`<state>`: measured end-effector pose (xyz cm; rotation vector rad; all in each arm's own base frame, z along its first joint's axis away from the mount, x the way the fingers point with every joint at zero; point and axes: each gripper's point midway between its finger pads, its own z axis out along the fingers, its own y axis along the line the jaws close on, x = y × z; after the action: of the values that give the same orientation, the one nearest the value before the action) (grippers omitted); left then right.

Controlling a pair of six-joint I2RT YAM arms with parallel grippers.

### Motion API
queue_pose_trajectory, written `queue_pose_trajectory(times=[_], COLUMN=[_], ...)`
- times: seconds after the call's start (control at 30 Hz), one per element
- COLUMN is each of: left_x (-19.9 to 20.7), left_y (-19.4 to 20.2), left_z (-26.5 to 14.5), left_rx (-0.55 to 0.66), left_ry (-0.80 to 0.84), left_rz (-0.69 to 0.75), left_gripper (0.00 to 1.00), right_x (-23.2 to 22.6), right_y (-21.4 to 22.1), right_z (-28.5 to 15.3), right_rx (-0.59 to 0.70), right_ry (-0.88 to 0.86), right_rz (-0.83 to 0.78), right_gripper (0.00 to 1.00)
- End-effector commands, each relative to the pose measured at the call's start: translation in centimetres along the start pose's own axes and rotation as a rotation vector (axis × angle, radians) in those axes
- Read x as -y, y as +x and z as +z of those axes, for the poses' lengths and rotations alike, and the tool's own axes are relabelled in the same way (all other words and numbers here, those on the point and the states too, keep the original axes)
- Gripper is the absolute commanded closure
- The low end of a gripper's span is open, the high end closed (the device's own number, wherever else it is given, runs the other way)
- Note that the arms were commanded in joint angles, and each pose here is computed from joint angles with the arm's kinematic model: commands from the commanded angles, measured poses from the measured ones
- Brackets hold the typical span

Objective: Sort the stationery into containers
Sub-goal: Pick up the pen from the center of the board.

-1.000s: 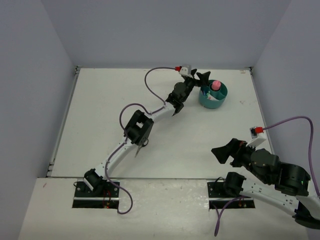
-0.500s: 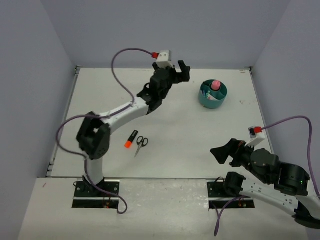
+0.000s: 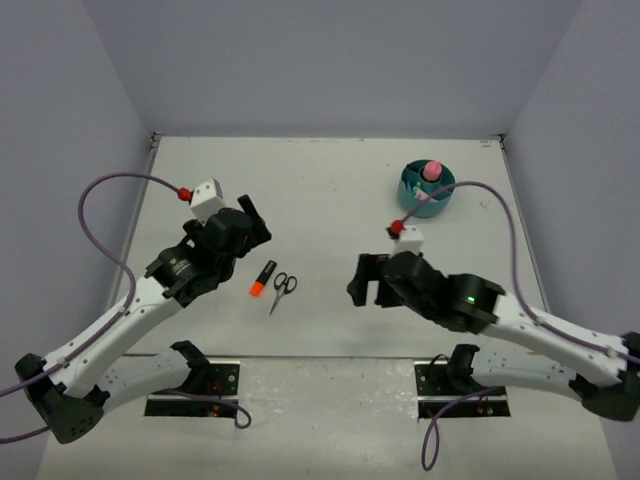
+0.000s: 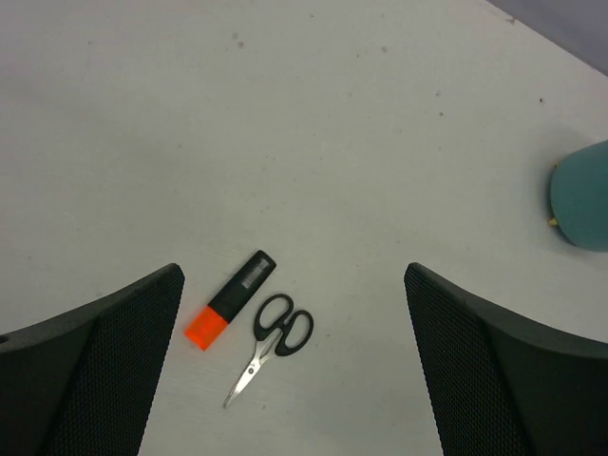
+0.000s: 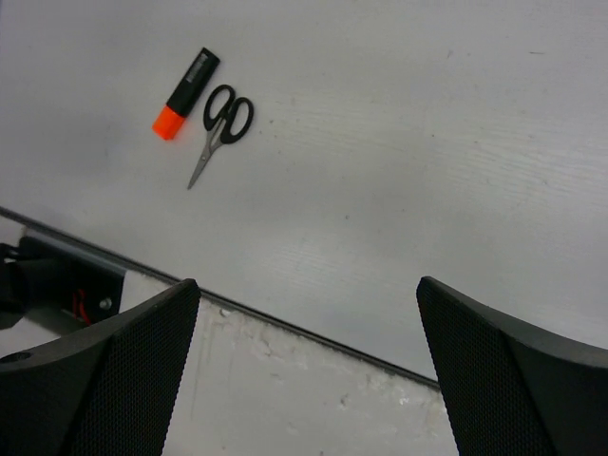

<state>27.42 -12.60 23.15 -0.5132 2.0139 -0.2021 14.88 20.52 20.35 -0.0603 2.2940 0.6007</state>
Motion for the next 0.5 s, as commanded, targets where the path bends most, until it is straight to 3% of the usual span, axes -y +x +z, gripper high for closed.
queue_pose_trajectory(times=[0.0, 0.07, 0.1, 0.23, 0.37, 0.47], left_x=[-3.5, -4.6, -5.7, -7.5, -5.0, -5.0], left_y=[-1.6, -1.9, -2.1, -0.9, 2.8, 4.7], left_z=[-4.4, -5.3, -6.1, -5.9, -4.4, -2.3], left_rx=[-0.006, -0.007, -0.001, 0.006, -0.108, -0.156], left_ry=[0.021, 0.012, 0.004, 0.009, 0.118, 0.02], left_rz=[0.054, 0.103, 0.123, 0.227, 0.222, 0.155], left_gripper=[0.0, 0.0, 0.0, 0.0, 0.0, 0.0], right_x=[-5.5, -8.3, -8.7, -10.1, -8.5, -7.3], right_y=[-0.1, -1.6, 0.0, 0.9, 0.6, 0.5], right_z=[8.8, 10.4, 12.9, 15.0, 13.7, 12.4], right_rx=[-0.025, -0.019, -0.074, -0.107, -0.048, -0.028], right_ry=[0.076, 0.077, 0.118, 0.162, 0.159, 0.159], right_rz=[0.017, 0.05, 0.038, 0.084, 0.147, 0.146], right_gripper=[0.01, 0.01, 0.01, 0.01, 0.01, 0.01])
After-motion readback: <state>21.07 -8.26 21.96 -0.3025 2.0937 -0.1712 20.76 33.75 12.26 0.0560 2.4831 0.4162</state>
